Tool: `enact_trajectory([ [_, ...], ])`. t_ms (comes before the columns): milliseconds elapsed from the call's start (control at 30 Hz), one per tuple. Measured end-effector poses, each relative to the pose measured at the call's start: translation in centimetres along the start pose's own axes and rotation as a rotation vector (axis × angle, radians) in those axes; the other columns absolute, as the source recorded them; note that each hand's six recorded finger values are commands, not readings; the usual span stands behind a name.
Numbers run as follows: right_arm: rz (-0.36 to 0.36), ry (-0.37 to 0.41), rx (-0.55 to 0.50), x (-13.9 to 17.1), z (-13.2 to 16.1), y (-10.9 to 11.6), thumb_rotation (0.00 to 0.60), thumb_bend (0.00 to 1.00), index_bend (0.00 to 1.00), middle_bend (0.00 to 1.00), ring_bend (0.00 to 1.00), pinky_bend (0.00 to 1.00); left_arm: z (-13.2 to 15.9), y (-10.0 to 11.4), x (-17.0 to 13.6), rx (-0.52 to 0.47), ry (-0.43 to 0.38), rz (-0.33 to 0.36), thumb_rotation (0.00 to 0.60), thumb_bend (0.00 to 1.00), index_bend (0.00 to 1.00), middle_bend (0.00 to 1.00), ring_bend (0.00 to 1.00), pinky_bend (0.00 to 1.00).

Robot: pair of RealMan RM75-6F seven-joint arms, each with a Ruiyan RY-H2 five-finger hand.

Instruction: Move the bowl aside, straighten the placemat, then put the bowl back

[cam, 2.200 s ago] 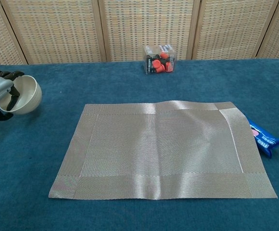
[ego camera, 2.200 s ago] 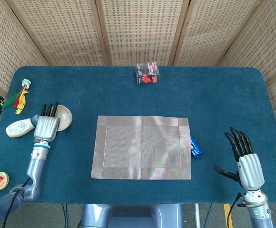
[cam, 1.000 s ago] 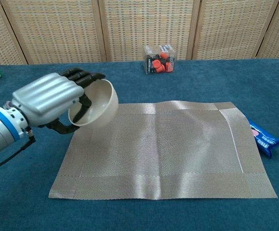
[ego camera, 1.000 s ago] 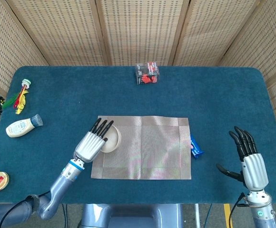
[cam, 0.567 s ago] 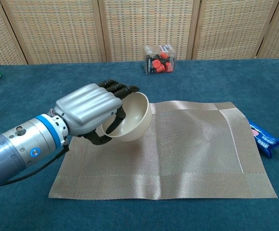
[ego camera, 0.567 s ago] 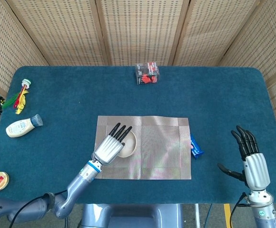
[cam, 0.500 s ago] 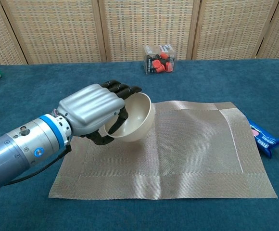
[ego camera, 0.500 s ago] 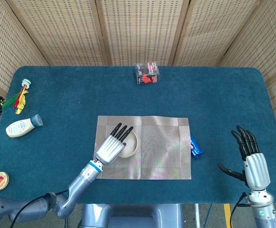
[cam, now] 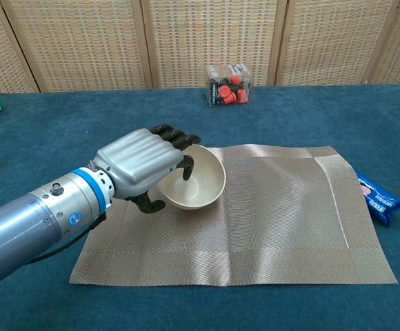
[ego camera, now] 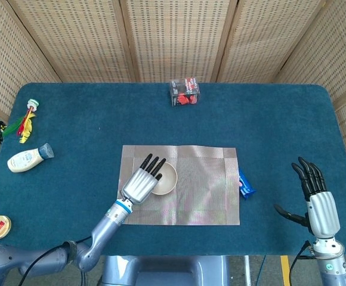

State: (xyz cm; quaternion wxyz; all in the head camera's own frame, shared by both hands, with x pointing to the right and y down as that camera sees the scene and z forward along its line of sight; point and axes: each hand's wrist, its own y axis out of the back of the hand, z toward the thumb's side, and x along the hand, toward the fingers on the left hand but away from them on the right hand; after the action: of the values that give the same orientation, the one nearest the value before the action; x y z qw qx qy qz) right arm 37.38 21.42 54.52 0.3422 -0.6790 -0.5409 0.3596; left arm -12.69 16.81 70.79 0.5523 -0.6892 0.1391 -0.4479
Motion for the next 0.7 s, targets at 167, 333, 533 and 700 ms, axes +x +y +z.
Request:
enact_trajectory([
  [167, 0.002, 0.005, 0.003, 0.0, 0.1, -0.1, 0.600, 0.25, 0.10, 0.00, 0.00, 0.00, -0.9, 0.2, -0.7, -0.033, 0.022, 0.008, 0.600, 0.27, 0.19, 0.00, 0.00, 0.00],
  [333, 0.005, 0.007, 0.007, 0.0, 0.2, -0.2, 0.600, 0.25, 0.10, 0.00, 0.00, 0.00, -2.6, -0.3, -1.6, -0.033, 0.044, -0.008, 0.600, 0.22, 0.13, 0.00, 0.00, 0.00],
  [533, 0.003, 0.004, 0.014, 0.1, 0.2, -0.2, 0.600, 0.25, 0.10, 0.00, 0.00, 0.00, -4.0, 0.6, -2.8, -0.068, 0.063, 0.022, 0.600, 0.20, 0.11, 0.00, 0.00, 0.00],
  [700, 0.010, 0.007, 0.018, 0.1, 0.2, -0.4, 0.600, 0.25, 0.10, 0.00, 0.00, 0.00, -6.2, 2.5, -5.2, -0.127, 0.100, 0.112, 0.600, 0.20, 0.10, 0.00, 0.00, 0.00],
])
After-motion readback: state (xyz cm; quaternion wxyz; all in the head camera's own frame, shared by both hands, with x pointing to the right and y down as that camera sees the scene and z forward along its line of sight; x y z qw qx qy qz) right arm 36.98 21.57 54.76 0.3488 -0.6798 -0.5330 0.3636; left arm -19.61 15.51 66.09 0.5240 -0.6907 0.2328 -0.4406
